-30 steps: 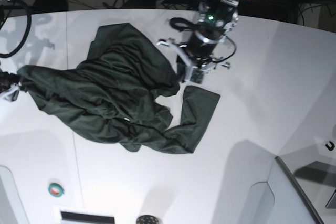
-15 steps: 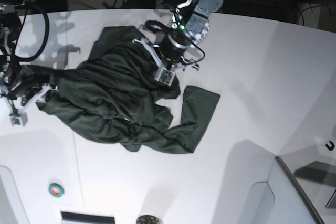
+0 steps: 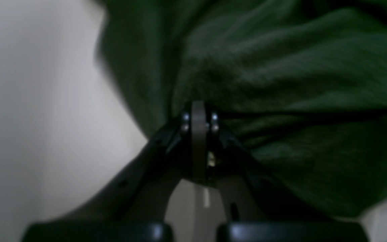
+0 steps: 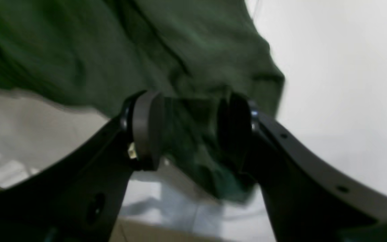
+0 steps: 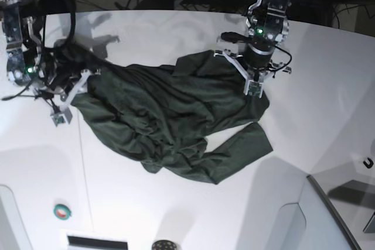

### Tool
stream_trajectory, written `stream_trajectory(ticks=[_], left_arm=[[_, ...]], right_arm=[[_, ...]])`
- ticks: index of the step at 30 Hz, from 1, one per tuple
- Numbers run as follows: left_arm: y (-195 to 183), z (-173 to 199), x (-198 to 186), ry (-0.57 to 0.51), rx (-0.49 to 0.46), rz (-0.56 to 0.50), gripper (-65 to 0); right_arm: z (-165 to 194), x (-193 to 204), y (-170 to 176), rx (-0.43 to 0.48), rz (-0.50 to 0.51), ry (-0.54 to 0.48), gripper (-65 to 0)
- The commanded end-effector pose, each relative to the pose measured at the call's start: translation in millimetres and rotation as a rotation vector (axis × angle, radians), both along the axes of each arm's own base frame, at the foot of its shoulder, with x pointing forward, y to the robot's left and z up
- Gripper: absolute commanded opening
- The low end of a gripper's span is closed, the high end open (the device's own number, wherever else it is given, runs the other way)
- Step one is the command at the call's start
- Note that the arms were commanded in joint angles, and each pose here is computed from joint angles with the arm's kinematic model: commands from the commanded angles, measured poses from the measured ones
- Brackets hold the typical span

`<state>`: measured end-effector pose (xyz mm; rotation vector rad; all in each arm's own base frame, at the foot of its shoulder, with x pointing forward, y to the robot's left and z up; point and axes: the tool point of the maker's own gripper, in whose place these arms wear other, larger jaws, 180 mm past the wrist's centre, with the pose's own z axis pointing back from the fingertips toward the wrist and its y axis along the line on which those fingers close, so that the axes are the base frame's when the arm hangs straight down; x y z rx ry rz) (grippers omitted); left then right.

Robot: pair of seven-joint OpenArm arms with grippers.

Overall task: Layout the t-shirt on the table in an organized manner, then fold the t-shirt properly
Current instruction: 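Grasp the shirt edge with the left gripper and pull it outward, then grasp the shirt with both grippers and lift it off the table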

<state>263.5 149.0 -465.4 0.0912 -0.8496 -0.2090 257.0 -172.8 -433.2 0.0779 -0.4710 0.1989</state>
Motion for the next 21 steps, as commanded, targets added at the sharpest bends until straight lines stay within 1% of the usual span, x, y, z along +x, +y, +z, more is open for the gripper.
stream_trajectory(ticks=[1, 2, 5, 8, 10, 12, 14, 15, 17, 19, 21], left_arm=[[3.8, 30.6, 21.2, -0.113, -0.002, 0.013, -65.0], [5.3, 37.9, 20.4, -0.124, -0.002, 0.020, -65.0], [9.1, 45.2, 14.0, -0.076, 0.008, 0.039, -65.0], [7.4, 51.2, 8.4, -0.065, 0.007, 0.038, -64.3], [6.0, 49.9, 6.0, -0.060, 0.005, 0.036, -54.3], [7.7, 38.3, 0.0, -0.027, 0.008, 0.039, -43.3], [9.8, 22.2, -6.1, 0.017, 0.009, 0.046, -35.2], [11.1, 14.0, -9.8, 0.040, 0.011, 0.049, -32.4], [12.8, 4.3, -9.2, 0.048, 0.012, 0.050, -29.8], [12.0, -6.9, -9.8, 0.046, 0.007, 0.045, -29.8], [12.4, -17.7, -9.0, 0.059, 0.006, 0.045, -29.9]], right_arm=[[16.6, 7.0, -1.6, -0.023, 0.028, -0.064, -35.1], [19.3, 1.0, 1.6, -0.047, 0.056, -0.071, -35.0], [25.9, -12.2, 1.7, -0.141, 0.100, -0.097, -35.0], [13.3, -20.4, 10.0, -0.186, 0.123, -0.083, -35.0], [1.6, -22.9, 17.0, -0.215, 0.156, -0.085, -35.0], [-8.3, -24.6, 26.3, -0.224, 0.184, -0.089, -35.0], [-16.0, -25.5, 31.7, -0.231, 0.191, -0.084, -35.1], [-20.8, -27.4, 31.6, -0.242, 0.191, -0.072, -35.1], [-27.1, -24.2, 32.7, -0.259, 0.192, -0.060, -35.1], [-35.1, -24.6, 33.3, -0.259, 0.189, -0.038, -35.4], [-38.7, -20.9, 31.8, -0.260, 0.188, -0.039, -35.7]])
